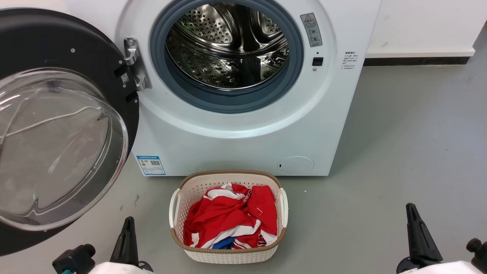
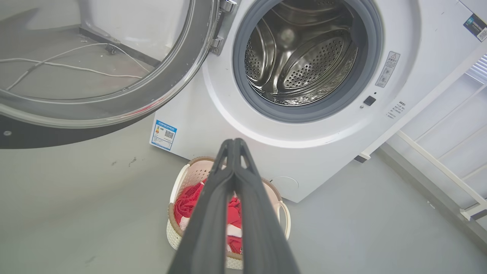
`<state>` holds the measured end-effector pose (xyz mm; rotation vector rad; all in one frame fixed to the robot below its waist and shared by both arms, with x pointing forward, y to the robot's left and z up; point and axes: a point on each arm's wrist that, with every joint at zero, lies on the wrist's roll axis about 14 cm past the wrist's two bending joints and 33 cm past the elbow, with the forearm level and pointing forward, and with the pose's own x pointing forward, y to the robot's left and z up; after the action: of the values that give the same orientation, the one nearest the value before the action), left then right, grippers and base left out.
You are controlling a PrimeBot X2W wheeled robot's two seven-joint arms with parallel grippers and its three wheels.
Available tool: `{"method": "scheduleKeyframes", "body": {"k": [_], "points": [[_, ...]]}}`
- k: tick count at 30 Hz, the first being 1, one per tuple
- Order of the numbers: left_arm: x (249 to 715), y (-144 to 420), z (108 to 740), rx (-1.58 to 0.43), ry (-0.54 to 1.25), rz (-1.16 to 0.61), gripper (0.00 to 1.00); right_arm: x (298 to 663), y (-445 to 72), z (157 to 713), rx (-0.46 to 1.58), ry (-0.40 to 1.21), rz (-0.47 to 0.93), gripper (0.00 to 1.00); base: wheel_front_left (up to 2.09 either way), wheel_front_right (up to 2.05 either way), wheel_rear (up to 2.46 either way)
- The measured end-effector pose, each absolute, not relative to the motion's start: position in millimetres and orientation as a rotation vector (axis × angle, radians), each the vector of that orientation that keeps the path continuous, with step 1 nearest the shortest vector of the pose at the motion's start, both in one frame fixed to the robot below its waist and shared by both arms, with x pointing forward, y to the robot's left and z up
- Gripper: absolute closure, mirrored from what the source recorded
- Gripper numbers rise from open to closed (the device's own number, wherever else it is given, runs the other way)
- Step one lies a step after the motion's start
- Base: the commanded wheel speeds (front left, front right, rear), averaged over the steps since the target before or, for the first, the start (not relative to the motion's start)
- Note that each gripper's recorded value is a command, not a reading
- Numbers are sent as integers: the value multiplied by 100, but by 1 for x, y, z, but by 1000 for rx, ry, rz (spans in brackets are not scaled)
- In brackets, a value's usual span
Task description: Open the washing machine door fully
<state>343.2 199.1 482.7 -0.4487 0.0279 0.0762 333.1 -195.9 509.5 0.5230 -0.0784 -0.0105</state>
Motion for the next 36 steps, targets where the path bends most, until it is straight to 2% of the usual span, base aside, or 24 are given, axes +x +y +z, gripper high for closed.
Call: {"method": "scheduleKeyframes", "body": {"k": [36], "points": [[365,202,487,-978,43,85,100,357,-202,501,1012,-21,-40,100,0,0,0]]}}
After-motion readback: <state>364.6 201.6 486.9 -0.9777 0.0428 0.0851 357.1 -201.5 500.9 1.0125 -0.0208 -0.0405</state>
